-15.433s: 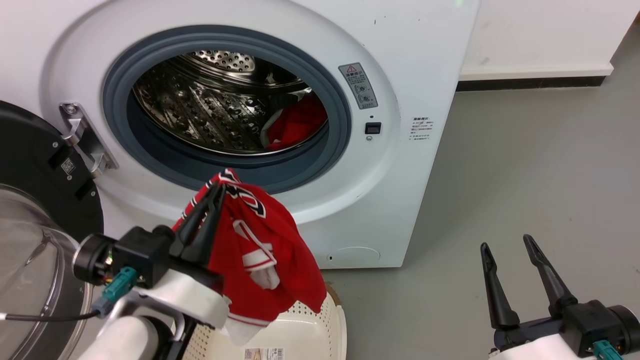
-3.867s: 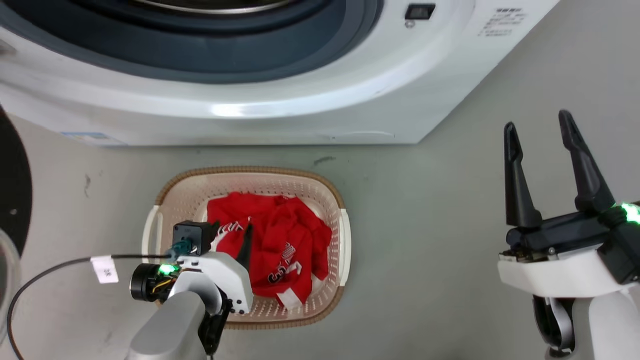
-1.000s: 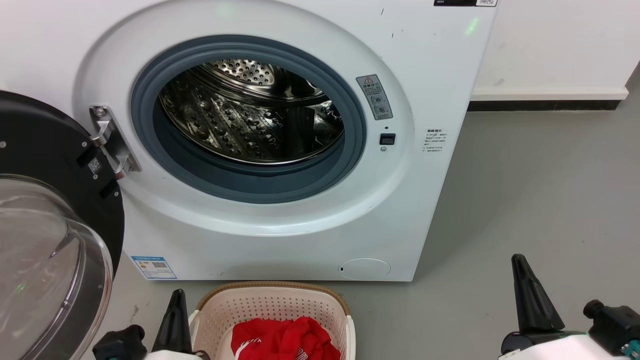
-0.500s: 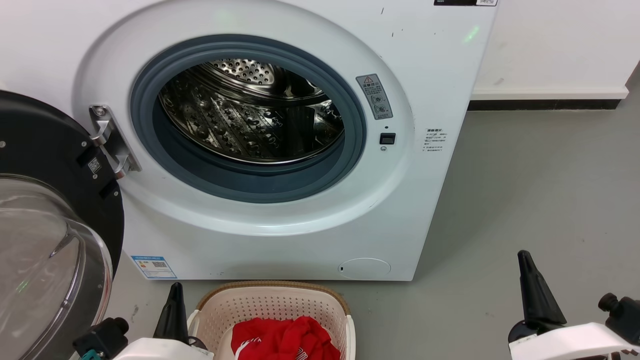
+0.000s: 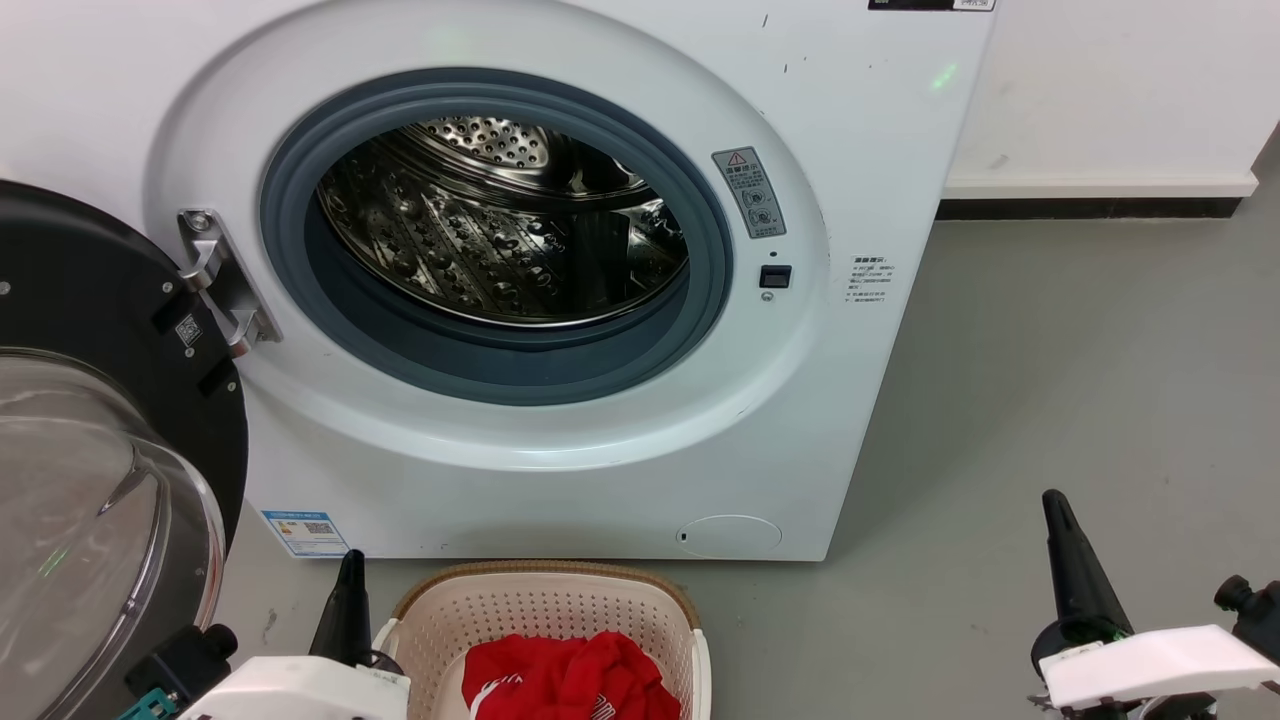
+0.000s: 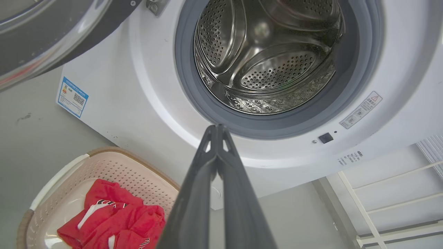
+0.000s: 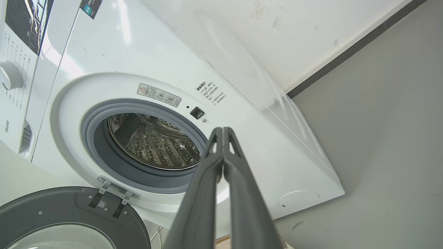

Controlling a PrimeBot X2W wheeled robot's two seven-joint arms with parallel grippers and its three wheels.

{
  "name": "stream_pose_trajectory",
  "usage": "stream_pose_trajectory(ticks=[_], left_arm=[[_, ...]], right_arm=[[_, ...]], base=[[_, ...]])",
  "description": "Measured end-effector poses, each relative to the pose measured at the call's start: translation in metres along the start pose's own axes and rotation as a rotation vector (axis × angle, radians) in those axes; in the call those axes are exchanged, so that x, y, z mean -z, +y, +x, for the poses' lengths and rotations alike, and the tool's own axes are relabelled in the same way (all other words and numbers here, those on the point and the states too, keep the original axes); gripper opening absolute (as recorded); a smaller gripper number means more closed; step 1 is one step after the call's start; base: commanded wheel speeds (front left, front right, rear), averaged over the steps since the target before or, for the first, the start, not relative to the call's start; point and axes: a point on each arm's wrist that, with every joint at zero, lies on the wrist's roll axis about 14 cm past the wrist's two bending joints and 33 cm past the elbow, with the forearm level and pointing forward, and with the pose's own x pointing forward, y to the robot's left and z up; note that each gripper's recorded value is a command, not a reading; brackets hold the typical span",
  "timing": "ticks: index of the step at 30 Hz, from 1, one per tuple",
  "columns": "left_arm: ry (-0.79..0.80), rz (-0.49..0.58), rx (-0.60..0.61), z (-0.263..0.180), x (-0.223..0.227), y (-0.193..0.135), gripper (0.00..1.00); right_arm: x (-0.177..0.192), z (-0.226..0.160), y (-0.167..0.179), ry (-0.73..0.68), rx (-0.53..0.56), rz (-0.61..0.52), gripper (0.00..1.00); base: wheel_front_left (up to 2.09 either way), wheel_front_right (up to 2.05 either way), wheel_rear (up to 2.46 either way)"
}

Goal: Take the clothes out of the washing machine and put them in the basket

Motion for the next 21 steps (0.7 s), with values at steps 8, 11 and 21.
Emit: stream_pose_trajectory(ticks=[8,11,21], left_arm=[[0.011,-0.108,0.002,0.0036,-0.0006,-0.0005,0.0],[0.013,-0.146,0.005,0.0048,-0.0014,-0.001,0.0],[0.019,-0.264,0.013,0.0088,-0.0039,-0.0027,0.0]], right_arm=[[-0.0008,0.0039,-0.0031,0.004,0.015,0.103,0.0],[0.0004,0.0039,-0.006,0.01,0.026,0.14,0.0],[-0.0003,0.008,-0.0091,0.014,0.039,0.253,0.0]], base=[[0.0,0.0,0.0],[0.0,0.0,0.0],[0.0,0.0,0.0]])
